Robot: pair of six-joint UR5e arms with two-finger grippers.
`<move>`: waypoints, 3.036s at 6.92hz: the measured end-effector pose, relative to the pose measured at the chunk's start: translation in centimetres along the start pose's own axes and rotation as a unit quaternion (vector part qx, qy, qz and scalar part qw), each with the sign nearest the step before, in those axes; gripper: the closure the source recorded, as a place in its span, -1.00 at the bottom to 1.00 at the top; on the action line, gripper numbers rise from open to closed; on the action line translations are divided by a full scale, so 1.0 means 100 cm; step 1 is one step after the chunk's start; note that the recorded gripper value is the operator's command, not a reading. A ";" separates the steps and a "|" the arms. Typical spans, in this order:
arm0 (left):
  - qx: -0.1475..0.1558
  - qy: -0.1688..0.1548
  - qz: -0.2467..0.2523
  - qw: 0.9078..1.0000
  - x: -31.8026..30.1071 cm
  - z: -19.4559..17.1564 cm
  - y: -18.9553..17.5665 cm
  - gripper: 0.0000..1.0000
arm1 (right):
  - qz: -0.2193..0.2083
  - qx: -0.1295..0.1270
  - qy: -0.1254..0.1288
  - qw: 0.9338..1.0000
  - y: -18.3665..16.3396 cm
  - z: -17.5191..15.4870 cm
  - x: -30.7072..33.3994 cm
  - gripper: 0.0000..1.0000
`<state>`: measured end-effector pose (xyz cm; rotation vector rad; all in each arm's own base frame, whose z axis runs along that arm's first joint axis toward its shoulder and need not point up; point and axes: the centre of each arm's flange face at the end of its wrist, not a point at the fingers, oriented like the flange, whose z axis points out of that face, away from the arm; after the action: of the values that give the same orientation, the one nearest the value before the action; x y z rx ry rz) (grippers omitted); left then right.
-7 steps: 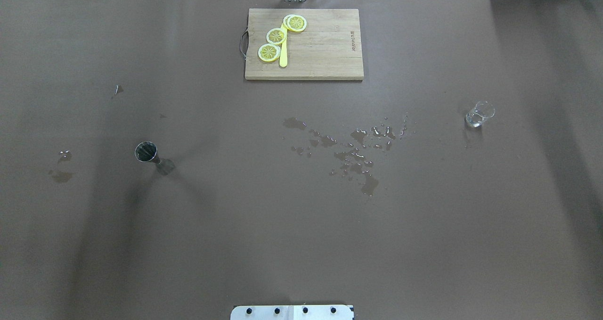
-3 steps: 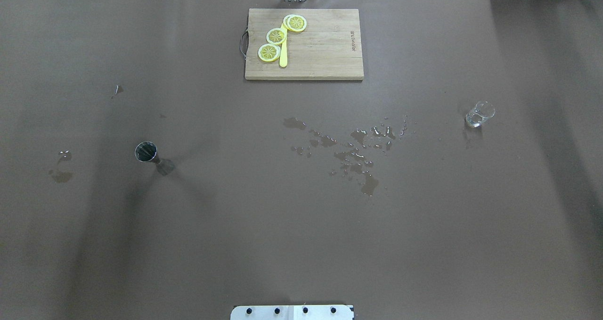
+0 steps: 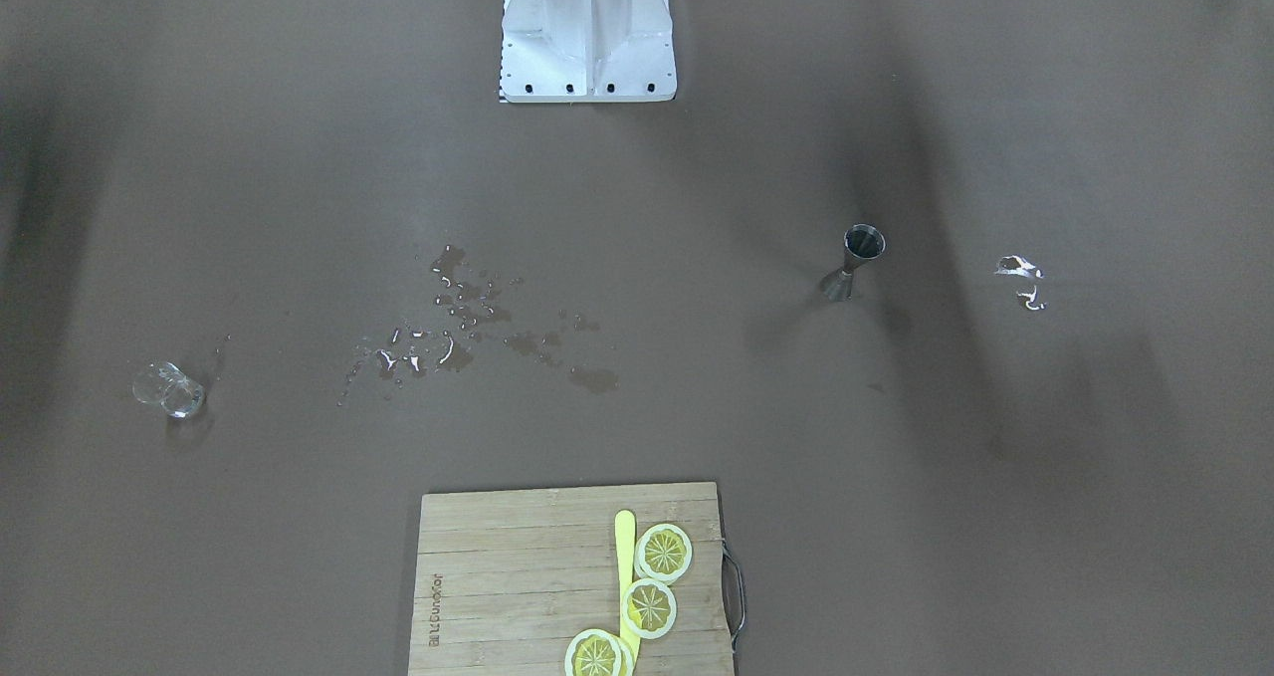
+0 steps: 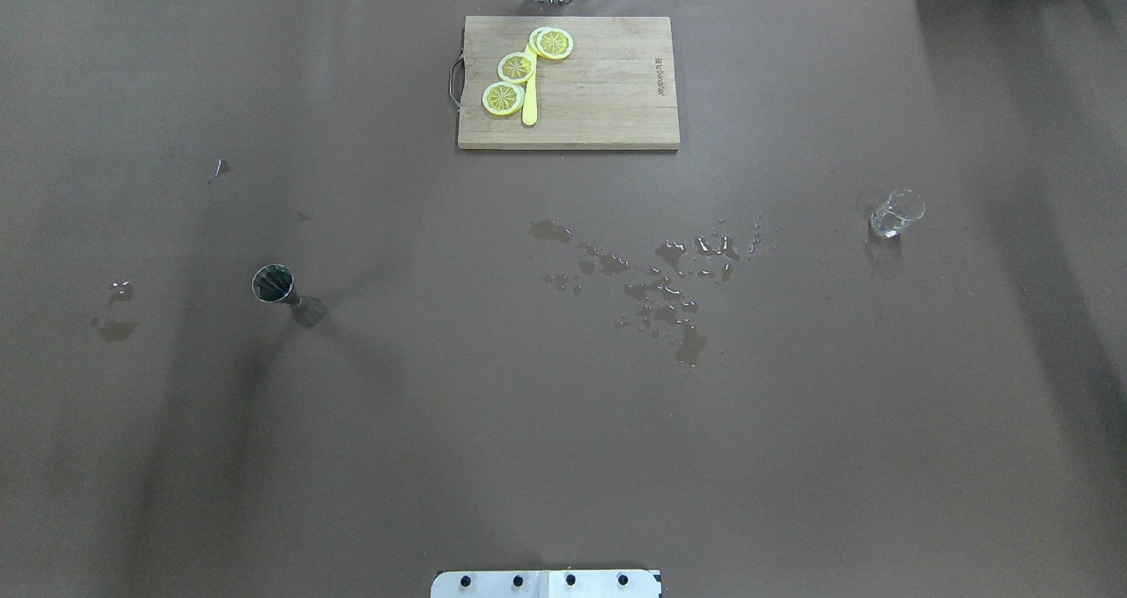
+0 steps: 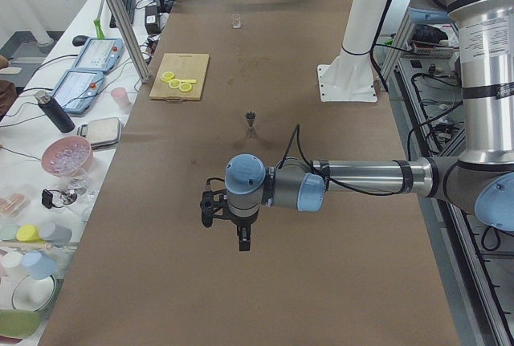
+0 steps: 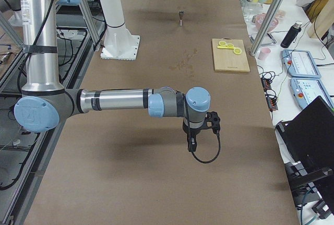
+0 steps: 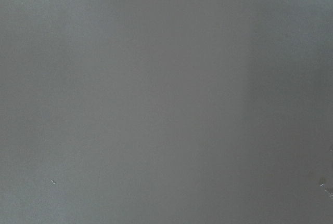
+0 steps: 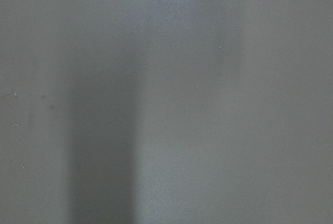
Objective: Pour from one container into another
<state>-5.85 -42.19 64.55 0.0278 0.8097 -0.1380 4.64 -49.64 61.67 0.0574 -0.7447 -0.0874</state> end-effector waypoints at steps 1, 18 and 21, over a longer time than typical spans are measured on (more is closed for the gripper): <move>-0.001 0.000 -0.003 1.000 0.000 -0.001 0.001 -0.98 | -0.006 0.005 -0.005 1.000 -0.007 -0.005 -0.006 -1.00; 0.001 0.031 -0.108 0.994 0.230 -0.108 0.040 -0.98 | -0.387 0.240 -0.160 0.876 -0.004 -0.012 -0.086 -1.00; 0.003 0.071 -0.144 0.987 0.308 -0.092 0.056 -0.98 | -0.383 0.247 -0.151 0.877 0.028 0.020 -0.078 -1.00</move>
<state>9.30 -39.43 35.78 -0.0754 0.9534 -0.4156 -2.28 -46.16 58.16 0.8494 -1.0078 -0.6770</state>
